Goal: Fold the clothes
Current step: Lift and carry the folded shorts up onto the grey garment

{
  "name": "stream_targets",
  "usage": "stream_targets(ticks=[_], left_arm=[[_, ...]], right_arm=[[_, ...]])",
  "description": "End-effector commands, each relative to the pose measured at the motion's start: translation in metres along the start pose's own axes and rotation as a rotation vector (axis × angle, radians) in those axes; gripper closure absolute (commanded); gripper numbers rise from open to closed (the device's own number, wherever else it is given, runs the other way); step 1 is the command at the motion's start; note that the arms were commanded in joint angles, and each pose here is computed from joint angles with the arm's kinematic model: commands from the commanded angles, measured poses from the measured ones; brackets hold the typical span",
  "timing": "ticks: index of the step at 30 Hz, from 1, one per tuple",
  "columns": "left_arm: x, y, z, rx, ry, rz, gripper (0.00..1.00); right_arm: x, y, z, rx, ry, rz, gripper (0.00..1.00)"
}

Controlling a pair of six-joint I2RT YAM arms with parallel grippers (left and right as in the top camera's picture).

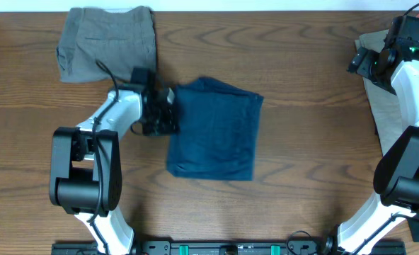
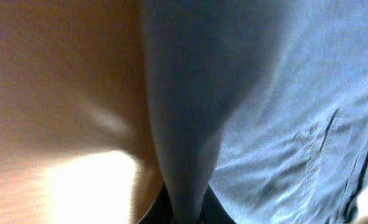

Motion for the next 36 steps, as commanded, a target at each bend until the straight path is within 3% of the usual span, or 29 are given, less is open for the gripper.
stream_targets(ticks=[1, 8, 17, 30, 36], left_arm=[[-0.048, 0.038, 0.017, -0.268, -0.03, -0.181, 0.94], [-0.109, 0.105, 0.014, -0.498, -0.14, -0.445, 0.94], [-0.149, 0.145, 0.004, -0.494, -0.079, -0.704, 0.94], [-0.16, 0.185, 0.015, -0.641, 0.029, -0.887, 0.94], [-0.162, 0.209, 0.007, -0.629, 0.045, -0.982, 0.93]], right_arm=[[-0.003, 0.0, -0.001, 0.006, -0.006, -0.007, 0.01], [-0.003, 0.0, -0.001, 0.006, -0.006, -0.006, 0.01], [-0.003, 0.0, -0.001, 0.006, -0.006, -0.007, 0.01], [-0.003, 0.0, -0.001, 0.006, -0.006, -0.006, 0.01], [-0.003, 0.0, -0.001, 0.006, -0.006, -0.006, 0.01]])
Point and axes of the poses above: each gripper's point midway between its finger pads, its own y axis back along the fingers, its own z axis along the line the jaws close on, x = y × z, the point moved 5 cm from there along y, back along the fingers, and after that the axes turned 2 degrees about -y, right-handed, at the moved point
